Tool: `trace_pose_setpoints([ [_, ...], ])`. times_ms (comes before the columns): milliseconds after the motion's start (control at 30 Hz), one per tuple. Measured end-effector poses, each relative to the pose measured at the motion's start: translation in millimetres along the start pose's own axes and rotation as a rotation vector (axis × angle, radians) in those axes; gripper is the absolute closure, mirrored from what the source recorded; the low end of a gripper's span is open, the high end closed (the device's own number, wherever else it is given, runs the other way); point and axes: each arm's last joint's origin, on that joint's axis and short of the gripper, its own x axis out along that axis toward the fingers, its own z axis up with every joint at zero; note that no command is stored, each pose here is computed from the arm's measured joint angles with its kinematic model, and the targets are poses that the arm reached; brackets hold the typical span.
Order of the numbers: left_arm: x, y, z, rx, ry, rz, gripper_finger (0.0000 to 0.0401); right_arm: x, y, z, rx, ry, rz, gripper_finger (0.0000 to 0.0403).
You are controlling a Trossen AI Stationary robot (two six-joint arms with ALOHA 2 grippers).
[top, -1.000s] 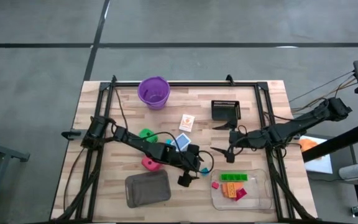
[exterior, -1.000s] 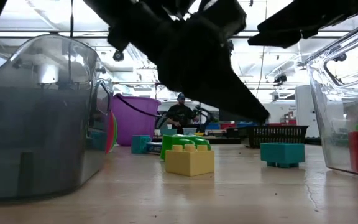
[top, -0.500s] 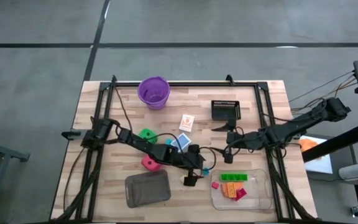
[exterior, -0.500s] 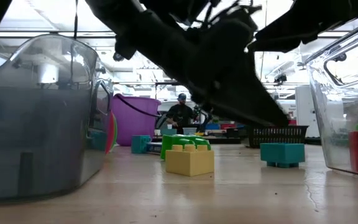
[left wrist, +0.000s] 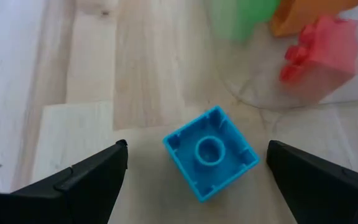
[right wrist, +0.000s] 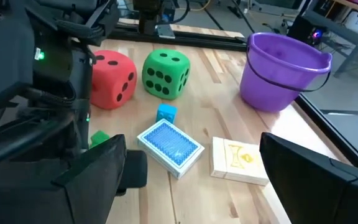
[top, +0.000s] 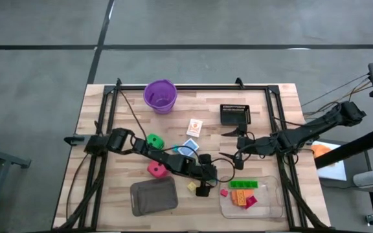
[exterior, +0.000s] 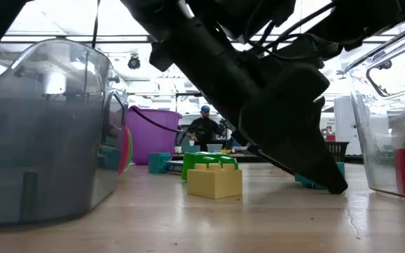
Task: Pick & Place Toys
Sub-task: Put the right small blue game piece into the transparent bin
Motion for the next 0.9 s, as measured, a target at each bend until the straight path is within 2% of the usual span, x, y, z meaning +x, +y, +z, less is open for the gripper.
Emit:
trace_pose_setpoints([
  [167, 0.1, 0.6, -0.4, -0.003, -0.001, 0.025, 0.006, 1.1, 0.8, -1.0, 0.007, 0.006, 0.001, 0.004],
  [600, -0.1, 0.8, -1.3, -0.017, 0.0, 0.024, 0.0262, 2.0, 1.3, -3.9, 0.018, 0.031, -0.001, 0.004],
  [800, 0.0, 1.1, -1.5, -0.014, 0.001, 0.027, 0.0264, 3.9, 2.4, -5.9, 0.013, 0.044, -0.001, 0.004],
  [900, 0.0, 1.1, -1.7, -0.01, 0.002, 0.027, 0.0233, 5.4, 3.1, -7.4, 0.012, 0.054, 0.0, 0.004],
])
